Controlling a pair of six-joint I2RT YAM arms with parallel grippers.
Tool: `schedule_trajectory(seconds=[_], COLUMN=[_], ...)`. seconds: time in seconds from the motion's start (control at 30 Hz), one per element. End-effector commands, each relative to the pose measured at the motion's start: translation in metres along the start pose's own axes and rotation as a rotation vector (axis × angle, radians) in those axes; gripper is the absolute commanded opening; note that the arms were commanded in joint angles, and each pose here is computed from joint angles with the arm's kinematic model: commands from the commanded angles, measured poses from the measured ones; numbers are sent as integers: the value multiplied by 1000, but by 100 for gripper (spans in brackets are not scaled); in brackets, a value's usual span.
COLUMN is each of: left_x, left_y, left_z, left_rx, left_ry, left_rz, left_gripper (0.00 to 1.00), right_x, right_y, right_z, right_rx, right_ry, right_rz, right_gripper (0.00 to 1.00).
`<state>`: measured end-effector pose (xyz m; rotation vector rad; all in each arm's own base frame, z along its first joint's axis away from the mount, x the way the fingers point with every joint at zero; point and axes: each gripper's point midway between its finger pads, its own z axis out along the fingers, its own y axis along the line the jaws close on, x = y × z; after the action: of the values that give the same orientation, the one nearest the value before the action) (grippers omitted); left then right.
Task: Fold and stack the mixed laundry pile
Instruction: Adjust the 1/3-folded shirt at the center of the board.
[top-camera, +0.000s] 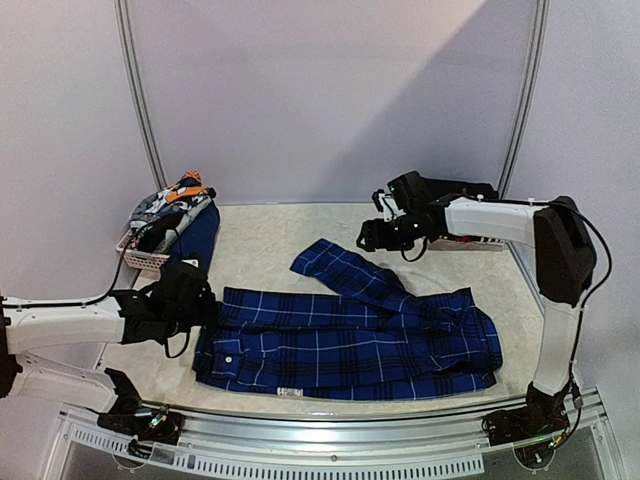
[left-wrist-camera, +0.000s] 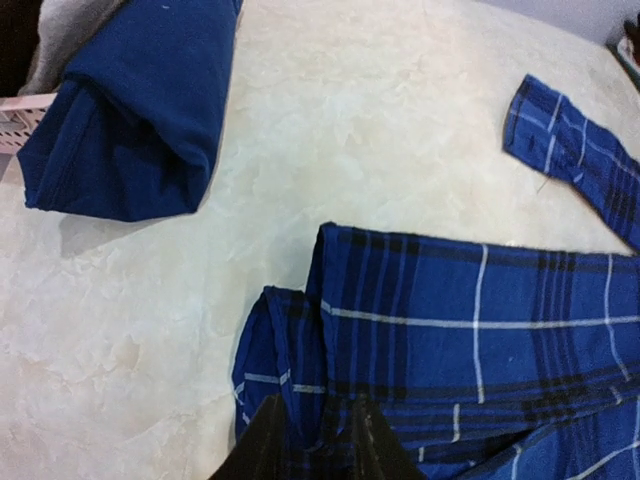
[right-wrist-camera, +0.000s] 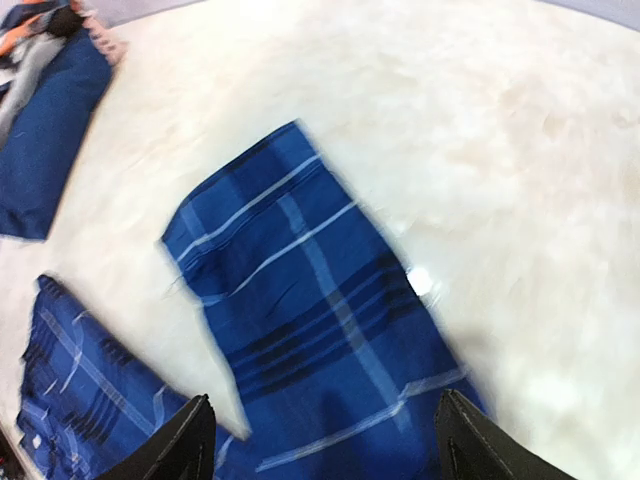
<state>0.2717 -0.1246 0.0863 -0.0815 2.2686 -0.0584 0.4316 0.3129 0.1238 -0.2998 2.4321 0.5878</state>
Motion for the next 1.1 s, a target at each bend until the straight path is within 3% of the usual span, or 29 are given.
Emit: schedule_trajectory(seconds=[0.0,0.1,0.37,0.8,1.07], left_x=[-40,-61,-103,-133,-122], left_y=[-14,-32,-91,-140,-152], left_z=[-11,-13,15,109,160], left_rx=[47,92,160,268,256], left_ry=[-101,-128,-98,42,174], left_rz=[38,81,200,256,304], left_gripper=[30,41,57,61,62], right_x=[1,6,29,31,48], right_y=[-20,-26,-45,-47,-53], right_z=[30,37,15,-62,-72], right_rx=[26,35,103,111,109], right_ry=[92,107,106,-69,-95], right_rz=[-37,-51,-49,-6,25], right_gripper=[75,75,75,77,77])
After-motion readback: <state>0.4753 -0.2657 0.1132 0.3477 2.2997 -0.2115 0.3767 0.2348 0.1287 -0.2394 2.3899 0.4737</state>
